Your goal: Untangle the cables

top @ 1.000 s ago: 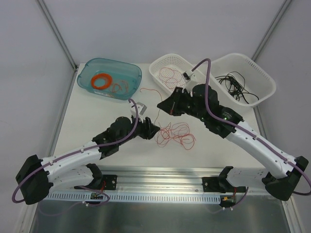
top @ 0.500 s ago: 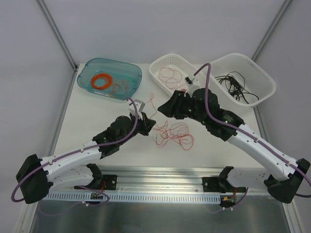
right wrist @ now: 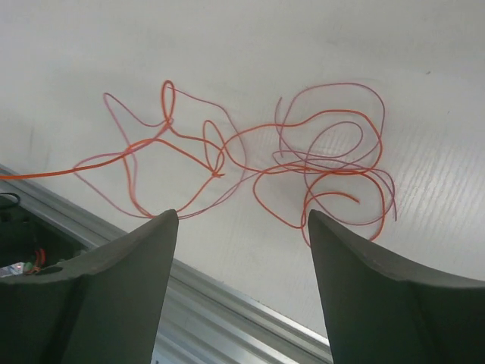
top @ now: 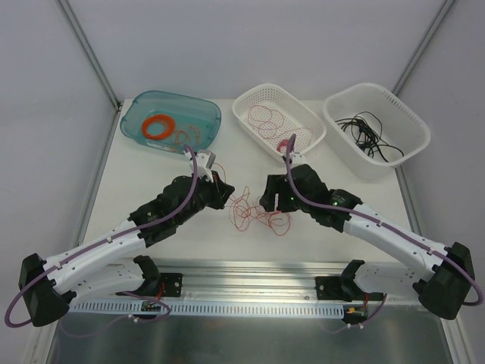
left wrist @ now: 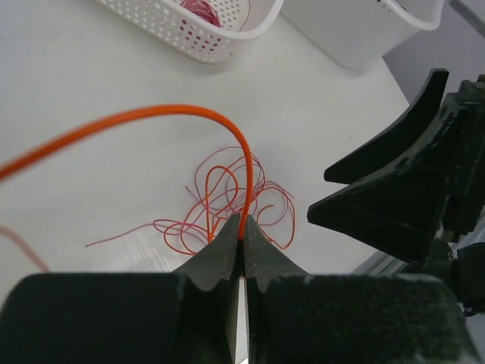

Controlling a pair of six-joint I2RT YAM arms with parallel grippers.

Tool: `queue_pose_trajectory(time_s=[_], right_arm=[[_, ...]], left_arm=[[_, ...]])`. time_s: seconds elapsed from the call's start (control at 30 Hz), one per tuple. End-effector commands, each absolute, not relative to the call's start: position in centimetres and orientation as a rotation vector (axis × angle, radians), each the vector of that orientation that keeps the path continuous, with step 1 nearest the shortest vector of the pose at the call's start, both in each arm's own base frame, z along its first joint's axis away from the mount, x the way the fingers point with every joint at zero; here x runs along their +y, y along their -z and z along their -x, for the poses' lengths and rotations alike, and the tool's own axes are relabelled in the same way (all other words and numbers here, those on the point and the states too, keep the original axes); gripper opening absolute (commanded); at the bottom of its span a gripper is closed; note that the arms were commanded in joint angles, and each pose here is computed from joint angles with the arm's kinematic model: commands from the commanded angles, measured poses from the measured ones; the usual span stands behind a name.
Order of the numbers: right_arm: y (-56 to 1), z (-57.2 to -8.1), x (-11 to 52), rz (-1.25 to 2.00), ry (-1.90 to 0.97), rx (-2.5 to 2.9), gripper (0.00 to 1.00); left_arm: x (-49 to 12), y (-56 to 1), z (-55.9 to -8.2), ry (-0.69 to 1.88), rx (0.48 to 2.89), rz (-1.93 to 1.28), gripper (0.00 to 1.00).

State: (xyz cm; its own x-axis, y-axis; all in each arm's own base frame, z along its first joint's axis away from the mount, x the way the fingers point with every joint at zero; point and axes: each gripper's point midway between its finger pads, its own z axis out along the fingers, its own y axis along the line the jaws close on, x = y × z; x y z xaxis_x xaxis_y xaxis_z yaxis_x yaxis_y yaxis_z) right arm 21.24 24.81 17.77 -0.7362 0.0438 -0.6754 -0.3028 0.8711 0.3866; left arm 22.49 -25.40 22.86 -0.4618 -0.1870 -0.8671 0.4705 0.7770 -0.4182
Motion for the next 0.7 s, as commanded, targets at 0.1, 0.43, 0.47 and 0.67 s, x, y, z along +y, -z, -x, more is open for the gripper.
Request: queue_pose_trajectory(time_s=[0.1, 0.43, 0.47, 0.67], right_arm=[[-15.5, -22.8, 29.0, 0.366, -0.756, 2.194, 0.69], [-13.0, -22.8, 33.6, 0.545, -0.924, 2.128, 0.63], [-12.7, -22.9, 33.6, 0.545, -0.918, 2.131, 0.61], [-11.2, -22.9, 33.1, 0.554, -0.881, 2.166, 0.31]], left_arm=[[-25.3, -24.8, -22.2, 0.809, 1.913, -0.157, 0.0], [-24.8, -25.3, -22.3, 0.806, 1.914, -0.101, 0.0], [-24.7, -25.4, -22.4, 0.798, 1.912, -0.095, 0.0], [-23.6, -26.1, -22.9, 0.737, 1.896, -0.075, 0.0]])
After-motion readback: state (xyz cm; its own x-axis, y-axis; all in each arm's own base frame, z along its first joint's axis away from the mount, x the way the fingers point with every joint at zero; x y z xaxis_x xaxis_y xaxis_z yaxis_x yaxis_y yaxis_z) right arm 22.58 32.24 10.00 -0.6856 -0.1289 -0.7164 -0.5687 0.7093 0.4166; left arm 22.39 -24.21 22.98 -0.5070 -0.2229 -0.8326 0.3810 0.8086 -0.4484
